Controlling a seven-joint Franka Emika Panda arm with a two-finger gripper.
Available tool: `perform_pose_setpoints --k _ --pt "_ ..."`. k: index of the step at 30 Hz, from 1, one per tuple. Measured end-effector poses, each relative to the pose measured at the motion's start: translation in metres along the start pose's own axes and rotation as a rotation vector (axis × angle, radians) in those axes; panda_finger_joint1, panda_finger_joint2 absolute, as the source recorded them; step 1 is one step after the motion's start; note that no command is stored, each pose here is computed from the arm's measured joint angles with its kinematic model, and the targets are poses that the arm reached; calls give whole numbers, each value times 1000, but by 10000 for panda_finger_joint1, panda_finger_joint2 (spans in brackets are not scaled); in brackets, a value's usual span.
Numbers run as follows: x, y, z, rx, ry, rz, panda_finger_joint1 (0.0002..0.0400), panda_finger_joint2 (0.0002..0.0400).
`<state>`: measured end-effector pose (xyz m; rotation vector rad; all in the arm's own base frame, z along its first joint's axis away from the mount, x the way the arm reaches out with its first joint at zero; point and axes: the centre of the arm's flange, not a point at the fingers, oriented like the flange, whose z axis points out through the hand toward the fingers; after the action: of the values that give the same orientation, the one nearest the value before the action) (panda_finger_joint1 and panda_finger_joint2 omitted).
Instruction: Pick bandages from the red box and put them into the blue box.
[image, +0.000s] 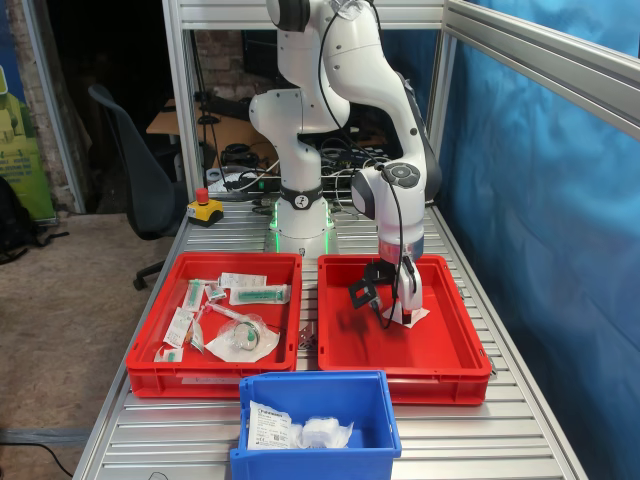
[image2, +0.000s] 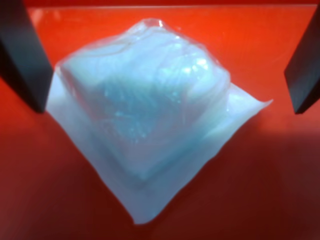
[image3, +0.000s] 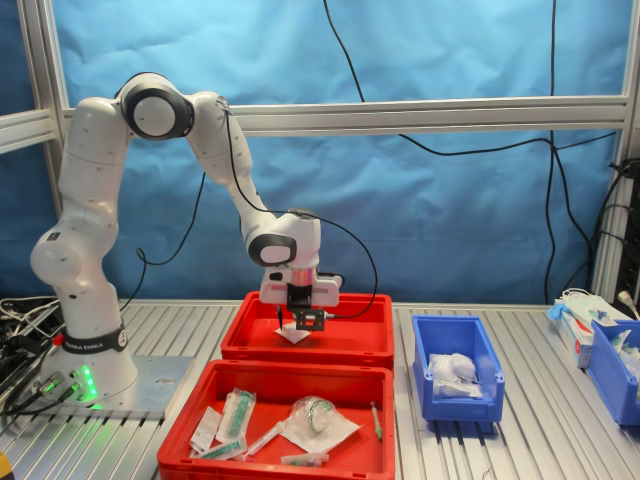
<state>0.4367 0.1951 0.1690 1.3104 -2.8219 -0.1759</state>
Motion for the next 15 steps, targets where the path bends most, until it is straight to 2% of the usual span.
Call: perform_pose_setpoints --k 15 --pt "-9 6 4 1 -5 -30 400 400"
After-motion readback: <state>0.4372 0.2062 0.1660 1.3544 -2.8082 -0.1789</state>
